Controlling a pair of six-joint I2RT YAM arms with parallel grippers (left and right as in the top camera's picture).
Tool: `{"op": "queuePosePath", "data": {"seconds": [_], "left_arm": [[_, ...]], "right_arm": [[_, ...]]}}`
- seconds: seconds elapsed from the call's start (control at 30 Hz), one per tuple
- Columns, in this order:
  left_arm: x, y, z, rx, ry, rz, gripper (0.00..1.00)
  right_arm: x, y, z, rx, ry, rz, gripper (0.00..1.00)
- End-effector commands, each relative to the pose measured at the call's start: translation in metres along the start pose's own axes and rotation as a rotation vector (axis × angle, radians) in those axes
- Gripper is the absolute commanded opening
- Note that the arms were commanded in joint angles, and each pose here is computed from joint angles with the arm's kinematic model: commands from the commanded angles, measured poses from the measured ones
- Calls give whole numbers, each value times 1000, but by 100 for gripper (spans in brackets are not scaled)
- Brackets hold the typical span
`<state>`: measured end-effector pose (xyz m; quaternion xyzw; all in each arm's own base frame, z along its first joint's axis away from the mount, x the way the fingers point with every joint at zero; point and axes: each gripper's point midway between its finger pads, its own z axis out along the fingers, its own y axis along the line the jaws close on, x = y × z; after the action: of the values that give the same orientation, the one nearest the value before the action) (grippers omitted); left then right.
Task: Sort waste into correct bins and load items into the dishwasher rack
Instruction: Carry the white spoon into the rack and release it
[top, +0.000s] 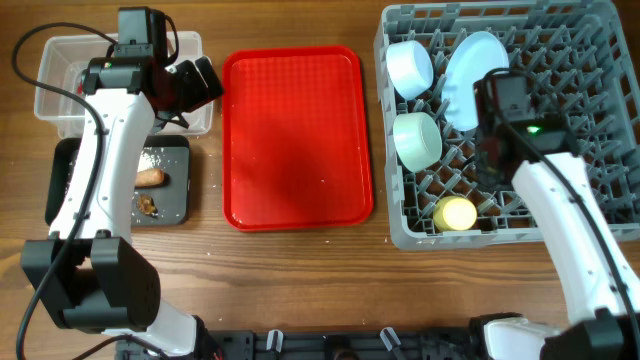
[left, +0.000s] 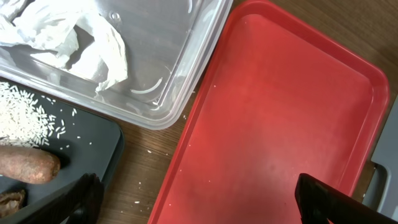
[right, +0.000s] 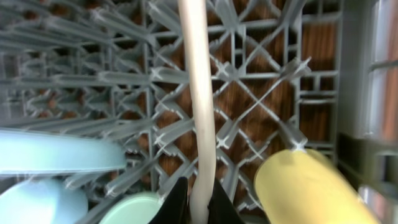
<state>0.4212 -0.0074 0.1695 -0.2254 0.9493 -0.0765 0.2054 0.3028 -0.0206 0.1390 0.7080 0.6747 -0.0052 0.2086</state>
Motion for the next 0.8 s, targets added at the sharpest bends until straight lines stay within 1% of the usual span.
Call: {"op": "queuePosePath", "data": {"seconds": [0.0, 0.07, 0.13, 0.17, 0.23, 0.27, 0.3, 0.33, 0.37, 0.4, 0.43, 0.47, 0.5, 0.53, 0.57, 0.6, 0.63, 0.67, 0.73, 0.77], "left_arm": [[3, -1, 6, 4, 18, 1, 100], [3, -1, 6, 4, 18, 1, 100], [3, -1, 6, 4, 18, 1, 100], [3, -1, 6, 4, 18, 1, 100], [3, -1, 6, 4, 18, 1, 100], [3, -1, 6, 4, 18, 1, 100], [3, -1, 6, 4, 18, 1, 100], [3, -1, 6, 4, 18, 1, 100], [3, -1, 6, 4, 18, 1, 100], [3, -1, 6, 4, 18, 1, 100], [3, -1, 6, 4, 18, 1, 100], [3, -1, 6, 4, 18, 1, 100], [3, -1, 6, 4, 18, 1, 100], [3, -1, 6, 4, 18, 1, 100], [3, -1, 6, 4, 18, 1, 100], [3, -1, 6, 4, 18, 1, 100], [3, -1, 6, 4, 19, 1, 100], [3, -1, 6, 4, 18, 1, 100], [3, -1, 6, 4, 18, 1, 100], [3, -1, 6, 4, 18, 1, 100]], "right_arm": [[20, -6, 35, 20, 48, 96, 4], [29, 5, 50, -16, 69, 72, 4], [33, 5, 57, -5, 75, 64, 4], [33, 5, 58, -1, 74, 63, 10], [37, 2, 57, 8, 97, 56, 13], [39, 2, 54, 1, 116, 9, 18], [42, 5, 48, -24, 143, -70, 21], [40, 9, 40, -54, 151, -108, 23], [37, 12, 31, -87, 148, -102, 24], [31, 18, 19, -139, 133, -114, 26], [24, 28, 5, -212, 114, -167, 28], [18, 37, -15, -300, 101, -236, 27], [10, 45, -53, -447, 75, -381, 26], [10, 52, -80, -569, 56, -549, 23], [18, 55, -115, -733, 37, -783, 22], [26, 50, -144, -867, 16, -980, 25], [32, 40, -166, -968, -4, -1119, 77], [28, 30, -176, -988, -35, -1152, 100], [25, 14, -174, -957, -13, -1152, 100], [27, 4, -167, -913, 18, -1166, 100]]}}
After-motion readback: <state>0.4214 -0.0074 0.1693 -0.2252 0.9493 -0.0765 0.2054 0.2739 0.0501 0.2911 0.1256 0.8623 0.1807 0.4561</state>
